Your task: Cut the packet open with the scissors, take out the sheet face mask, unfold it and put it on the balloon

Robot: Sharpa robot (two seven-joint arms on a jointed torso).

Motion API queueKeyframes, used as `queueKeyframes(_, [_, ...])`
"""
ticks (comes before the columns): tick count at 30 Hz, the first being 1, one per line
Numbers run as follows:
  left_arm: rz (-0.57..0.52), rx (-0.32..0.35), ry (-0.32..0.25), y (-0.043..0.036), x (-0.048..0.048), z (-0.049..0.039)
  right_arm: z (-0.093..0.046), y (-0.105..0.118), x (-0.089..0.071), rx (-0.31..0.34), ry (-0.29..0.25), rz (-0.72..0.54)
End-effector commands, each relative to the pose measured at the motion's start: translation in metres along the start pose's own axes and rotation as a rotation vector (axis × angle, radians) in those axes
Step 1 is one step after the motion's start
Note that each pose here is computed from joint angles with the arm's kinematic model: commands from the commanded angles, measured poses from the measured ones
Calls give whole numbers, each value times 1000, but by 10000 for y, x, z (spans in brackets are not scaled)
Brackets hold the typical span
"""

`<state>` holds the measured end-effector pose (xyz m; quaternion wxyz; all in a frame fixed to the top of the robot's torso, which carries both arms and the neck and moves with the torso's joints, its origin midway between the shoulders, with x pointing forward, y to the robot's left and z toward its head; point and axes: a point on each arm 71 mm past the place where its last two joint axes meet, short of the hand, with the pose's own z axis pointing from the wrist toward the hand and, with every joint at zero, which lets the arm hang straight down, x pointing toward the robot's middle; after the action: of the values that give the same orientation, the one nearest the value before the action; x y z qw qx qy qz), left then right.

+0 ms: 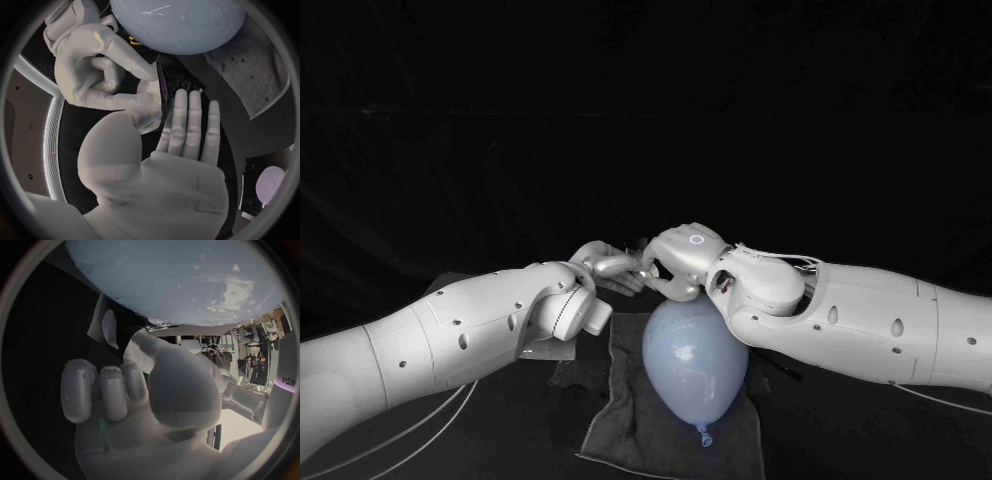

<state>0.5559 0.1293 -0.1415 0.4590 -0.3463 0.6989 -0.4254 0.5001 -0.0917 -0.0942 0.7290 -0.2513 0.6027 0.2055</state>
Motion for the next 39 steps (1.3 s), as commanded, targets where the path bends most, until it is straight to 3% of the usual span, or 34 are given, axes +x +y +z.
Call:
queueKeyframes(1, [-4, 3, 18, -20, 21, -5, -11, -48, -33, 43, -43, -40])
queueKeyframes(11, [-1, 7, 39, -35, 65, -19, -10, -70, -61, 57, -88, -44])
queueKeyframes(25, [-11, 59, 64, -108, 124, -65, 28, -130, 2, 64, -21, -80])
queueKeyframes(39, [-20, 95, 75, -146, 135, -115, 23, -197, 28, 81, 5, -94])
